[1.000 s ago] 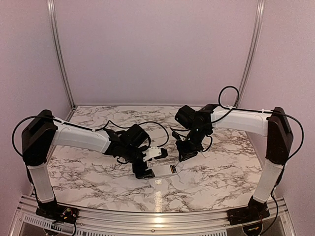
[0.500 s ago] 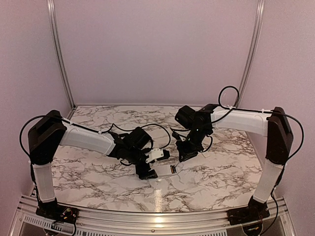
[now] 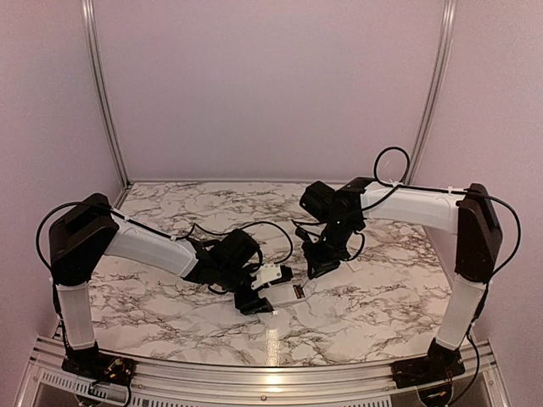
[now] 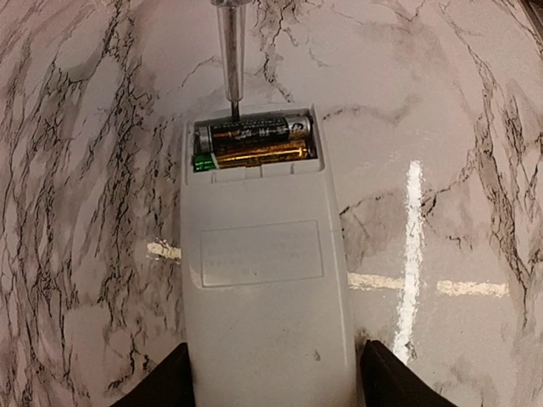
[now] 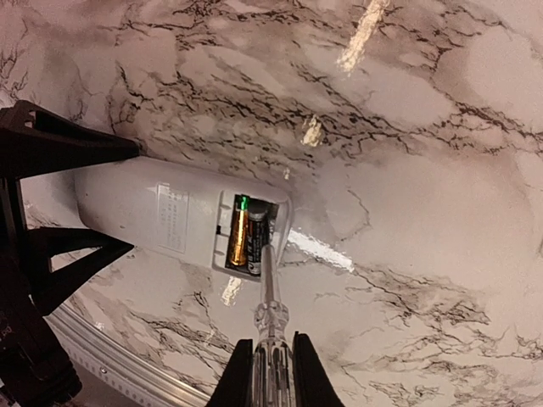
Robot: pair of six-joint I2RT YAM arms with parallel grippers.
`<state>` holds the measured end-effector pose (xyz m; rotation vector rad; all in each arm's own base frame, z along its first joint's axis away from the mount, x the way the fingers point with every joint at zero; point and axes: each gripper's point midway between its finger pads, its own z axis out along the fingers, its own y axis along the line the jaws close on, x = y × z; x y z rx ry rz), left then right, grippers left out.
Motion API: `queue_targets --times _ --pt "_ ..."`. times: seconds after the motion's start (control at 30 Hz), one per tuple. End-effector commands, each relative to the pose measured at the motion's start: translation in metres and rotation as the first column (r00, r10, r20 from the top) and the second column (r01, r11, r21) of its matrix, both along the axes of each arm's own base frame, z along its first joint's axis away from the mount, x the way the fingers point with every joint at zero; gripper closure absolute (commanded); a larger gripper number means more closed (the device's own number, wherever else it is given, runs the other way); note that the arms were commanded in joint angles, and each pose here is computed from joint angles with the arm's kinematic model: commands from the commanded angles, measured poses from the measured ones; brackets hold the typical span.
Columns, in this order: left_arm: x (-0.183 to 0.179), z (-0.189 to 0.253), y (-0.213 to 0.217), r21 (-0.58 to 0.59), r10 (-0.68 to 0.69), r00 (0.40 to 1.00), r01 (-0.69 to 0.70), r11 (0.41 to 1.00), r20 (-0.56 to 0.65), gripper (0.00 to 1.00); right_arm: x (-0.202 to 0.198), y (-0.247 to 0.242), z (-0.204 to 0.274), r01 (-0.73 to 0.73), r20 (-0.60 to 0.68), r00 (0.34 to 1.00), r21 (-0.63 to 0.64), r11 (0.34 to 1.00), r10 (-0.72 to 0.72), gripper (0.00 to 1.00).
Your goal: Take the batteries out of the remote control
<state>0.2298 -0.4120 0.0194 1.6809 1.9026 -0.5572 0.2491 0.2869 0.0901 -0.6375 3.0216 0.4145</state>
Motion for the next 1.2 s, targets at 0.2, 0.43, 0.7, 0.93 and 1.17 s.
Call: queue_targets --times 0.2,0.43,0.7,0.93,1.17 --pt "-0.004 -0.025 0.008 0.057 0.000 1.000 0.000 0.998 0.003 0.52 0.000 0.006 -0.001 -0.028 -0.012 1.000 -0.006 1.000 0.028 1.00" --pt "0.001 -0.015 0.008 0.068 0.009 0.999 -0.012 0.998 0.051 0.69 0.001 0.006 0.001 -0.024 -0.004 1.000 -0.001 1.000 0.024 1.00" --pt "0.007 0.001 0.008 0.075 0.022 0.994 -0.031 0.997 0.109 0.92 -0.001 0.005 0.000 -0.027 -0.003 1.000 0.006 1.000 0.027 1.00" --pt "0.010 0.011 0.007 0.077 0.055 0.986 -0.068 0.995 0.157 1.00 -0.002 0.016 0.011 -0.027 0.001 1.000 0.079 0.996 0.027 1.00" --pt "0.012 0.023 0.005 0.063 0.078 0.978 -0.091 0.994 0.194 1.00 -0.004 0.017 0.013 -0.026 -0.002 1.000 0.096 0.995 0.026 1.00"
